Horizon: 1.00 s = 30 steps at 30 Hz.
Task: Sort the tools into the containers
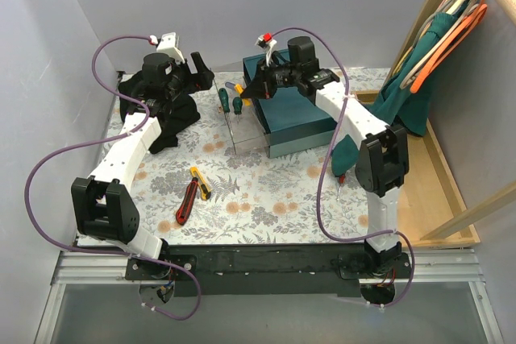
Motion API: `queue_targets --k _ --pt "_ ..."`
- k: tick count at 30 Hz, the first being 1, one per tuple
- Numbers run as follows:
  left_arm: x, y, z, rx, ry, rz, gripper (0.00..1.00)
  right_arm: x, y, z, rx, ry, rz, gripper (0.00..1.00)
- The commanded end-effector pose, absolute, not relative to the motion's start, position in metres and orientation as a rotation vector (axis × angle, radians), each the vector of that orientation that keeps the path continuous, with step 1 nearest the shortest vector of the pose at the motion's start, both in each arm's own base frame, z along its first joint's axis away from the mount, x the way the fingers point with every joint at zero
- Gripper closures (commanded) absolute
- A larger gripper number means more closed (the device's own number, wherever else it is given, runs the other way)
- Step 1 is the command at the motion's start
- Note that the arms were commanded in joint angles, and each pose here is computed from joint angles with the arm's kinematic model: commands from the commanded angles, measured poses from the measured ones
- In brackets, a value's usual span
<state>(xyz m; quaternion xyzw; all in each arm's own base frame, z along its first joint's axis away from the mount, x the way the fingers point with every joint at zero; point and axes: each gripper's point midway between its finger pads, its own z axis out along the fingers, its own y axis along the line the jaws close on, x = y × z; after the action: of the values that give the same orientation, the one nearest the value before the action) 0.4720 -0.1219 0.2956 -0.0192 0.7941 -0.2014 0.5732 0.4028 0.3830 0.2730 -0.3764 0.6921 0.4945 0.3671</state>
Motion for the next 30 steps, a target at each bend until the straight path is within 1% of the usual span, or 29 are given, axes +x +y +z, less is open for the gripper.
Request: queue_targets --k 1,2,3,4,5,7,9,10,11,12,13,14,15,16,17,18,19,20,21,23,24,25,26,28,30 --pt "0.465 -0.119 0.321 -0.049 1.805 -0.474 0.17 0.427 0.409 0.310 -0.854 1.694 1.253 0.99" --pt "0.464 -0.120 0.321 -0.051 1.807 -0.482 0.16 0.431 0.410 0.307 -0.845 1.708 1.229 0.99" --pt "0.464 -0.120 0.321 -0.052 1.807 -0.484 0.17 0.443 0.408 0.306 -0.816 1.717 1.175 0.87" --pt "0.464 -0.121 0.321 -0.051 1.806 -0.487 0.17 0.449 0.408 0.303 -0.832 1.718 1.134 0.61" --pt "0.464 -0.121 0.322 -0.050 1.803 -0.489 0.16 0.454 0.405 0.307 -0.832 1.710 1.104 0.53" --pt "0.462 -0.120 0.325 -0.043 1.794 -0.481 0.16 0.455 0.398 0.319 -0.869 1.667 1.071 0.42" --pt "0.461 -0.119 0.327 -0.027 1.789 -0.467 0.15 0.454 0.380 0.324 -0.893 1.655 1.048 0.39" --pt "0.460 -0.115 0.330 -0.030 1.782 -0.447 0.15 0.445 0.369 0.340 -0.912 1.619 1.031 0.39" --pt "0.459 -0.113 0.331 -0.030 1.778 -0.433 0.13 0.443 0.354 0.321 -0.967 1.639 0.983 0.39" --pt "0.459 -0.110 0.333 -0.035 1.771 -0.420 0.13 0.437 0.345 0.315 -1.004 1.641 0.953 0.39" --pt "0.458 -0.108 0.333 -0.036 1.768 -0.407 0.13 0.422 0.332 0.330 -1.058 1.588 0.891 0.39" --pt "0.458 -0.104 0.333 -0.046 1.767 -0.395 0.12 0.408 0.318 0.289 -1.182 1.627 0.824 0.40" --pt "0.459 -0.103 0.331 -0.051 1.770 -0.394 0.12 0.398 0.308 0.278 -1.241 1.623 0.770 0.41" --pt "0.459 -0.102 0.332 -0.058 1.765 -0.394 0.12 0.381 0.295 0.288 -1.276 1.589 0.710 0.43" --pt "0.460 -0.102 0.329 -0.059 1.770 -0.396 0.12 0.375 0.282 0.270 -1.305 1.629 0.645 0.45" --pt "0.461 -0.103 0.327 -0.061 1.773 -0.397 0.12 0.358 0.267 0.234 -1.384 1.683 0.610 0.47" --pt "0.461 -0.104 0.326 -0.064 1.775 -0.404 0.12 0.346 0.254 0.234 -1.398 1.684 0.571 0.51" --pt "0.462 -0.104 0.326 -0.067 1.775 -0.406 0.12 0.344 0.240 0.223 -1.399 1.726 0.513 0.53" --pt "0.464 -0.104 0.325 -0.068 1.778 -0.404 0.12 0.330 0.228 0.198 -1.425 1.792 0.514 0.54" --pt "0.465 -0.103 0.327 -0.068 1.772 -0.405 0.12 0.322 0.210 0.190 -1.434 1.832 0.484 0.56" --pt "0.467 -0.104 0.326 -0.067 1.776 -0.406 0.12 0.314 0.202 0.178 -1.495 1.869 0.485 0.60" --pt "0.469 -0.102 0.327 -0.071 1.776 -0.403 0.12 0.313 0.195 0.172 -1.513 1.906 0.484 0.62" --pt "0.472 -0.102 0.325 -0.071 1.785 -0.398 0.13 0.311 0.191 0.165 -1.558 1.959 0.511 0.66" --pt "0.477 -0.098 0.321 -0.086 1.802 -0.382 0.13 0.311 0.176 0.148 -1.561 2.107 0.588 0.70" --pt "0.480 -0.097 0.317 -0.085 1.813 -0.366 0.13 0.299 0.165 0.119 -1.595 2.299 0.718 0.72"
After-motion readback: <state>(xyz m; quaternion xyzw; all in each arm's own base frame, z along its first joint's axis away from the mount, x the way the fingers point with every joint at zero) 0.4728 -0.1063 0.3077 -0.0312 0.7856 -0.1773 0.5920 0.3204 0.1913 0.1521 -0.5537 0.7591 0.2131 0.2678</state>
